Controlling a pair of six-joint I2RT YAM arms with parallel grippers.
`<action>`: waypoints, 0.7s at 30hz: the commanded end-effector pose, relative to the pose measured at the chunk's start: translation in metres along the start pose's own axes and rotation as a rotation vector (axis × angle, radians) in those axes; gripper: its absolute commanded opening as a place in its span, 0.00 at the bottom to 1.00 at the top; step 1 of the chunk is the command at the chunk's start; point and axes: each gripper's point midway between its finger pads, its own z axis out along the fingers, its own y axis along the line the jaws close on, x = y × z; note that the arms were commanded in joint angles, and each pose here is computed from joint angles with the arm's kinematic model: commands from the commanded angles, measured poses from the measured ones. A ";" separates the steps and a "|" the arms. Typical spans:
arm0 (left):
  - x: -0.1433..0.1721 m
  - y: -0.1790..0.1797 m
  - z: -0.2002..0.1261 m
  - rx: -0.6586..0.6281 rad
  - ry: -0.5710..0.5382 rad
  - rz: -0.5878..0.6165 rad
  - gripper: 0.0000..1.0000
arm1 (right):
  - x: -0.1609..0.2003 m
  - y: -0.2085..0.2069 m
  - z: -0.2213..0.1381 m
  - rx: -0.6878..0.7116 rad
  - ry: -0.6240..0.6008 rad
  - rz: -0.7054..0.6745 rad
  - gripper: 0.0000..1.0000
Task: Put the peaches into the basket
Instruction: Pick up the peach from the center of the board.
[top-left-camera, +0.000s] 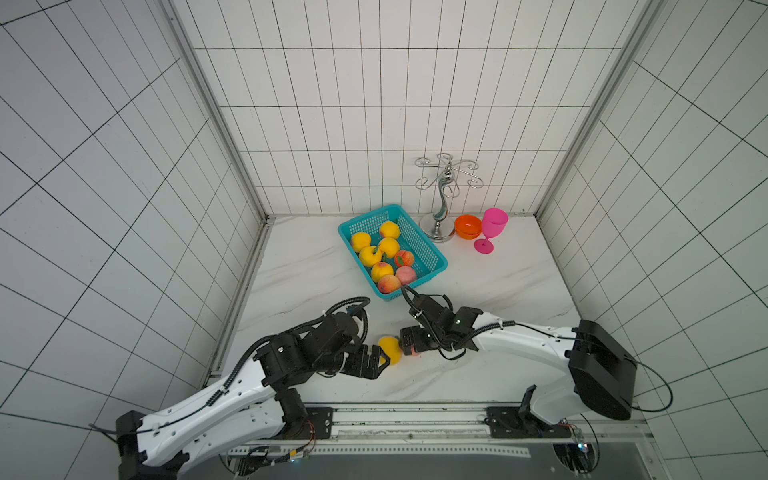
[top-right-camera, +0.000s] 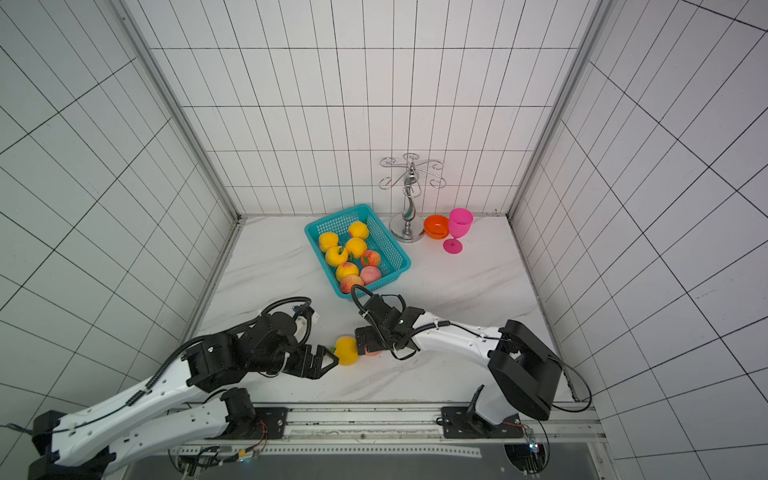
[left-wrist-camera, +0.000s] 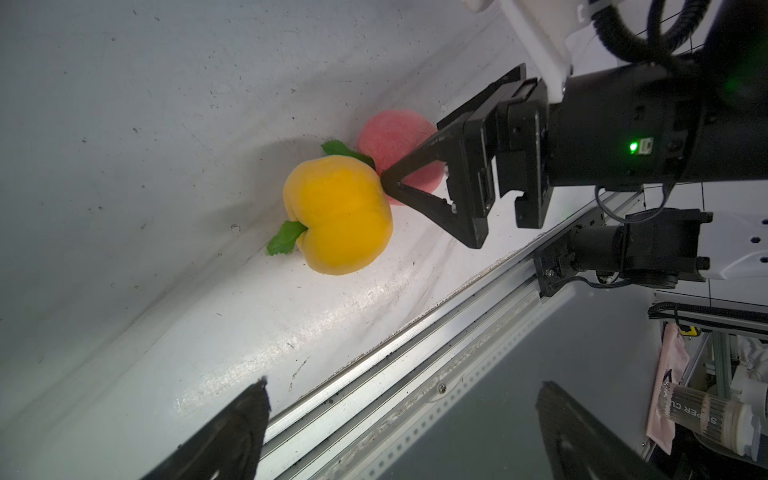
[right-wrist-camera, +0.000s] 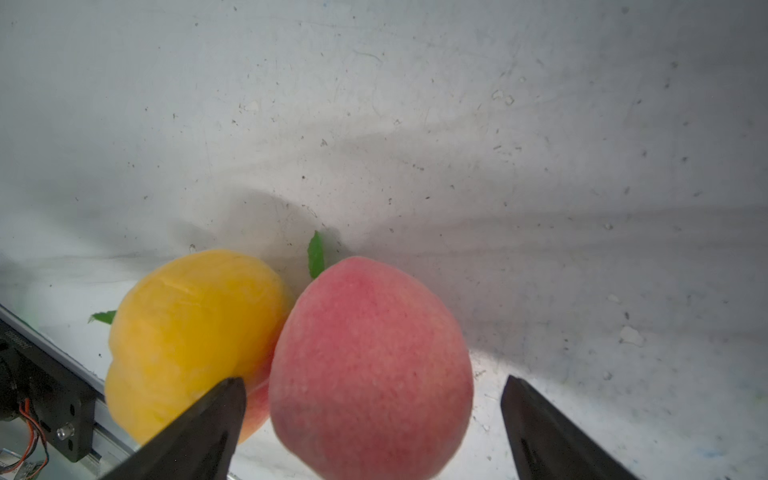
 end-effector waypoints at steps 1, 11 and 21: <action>-0.005 -0.007 -0.005 0.021 -0.021 0.010 0.98 | 0.003 -0.007 0.006 0.018 0.019 0.018 1.00; -0.007 -0.006 -0.006 0.012 -0.032 0.014 0.98 | 0.001 -0.009 0.010 0.031 0.035 0.020 0.98; -0.006 -0.001 -0.005 -0.015 -0.031 0.012 0.98 | 0.002 -0.007 0.015 0.032 0.061 0.020 0.90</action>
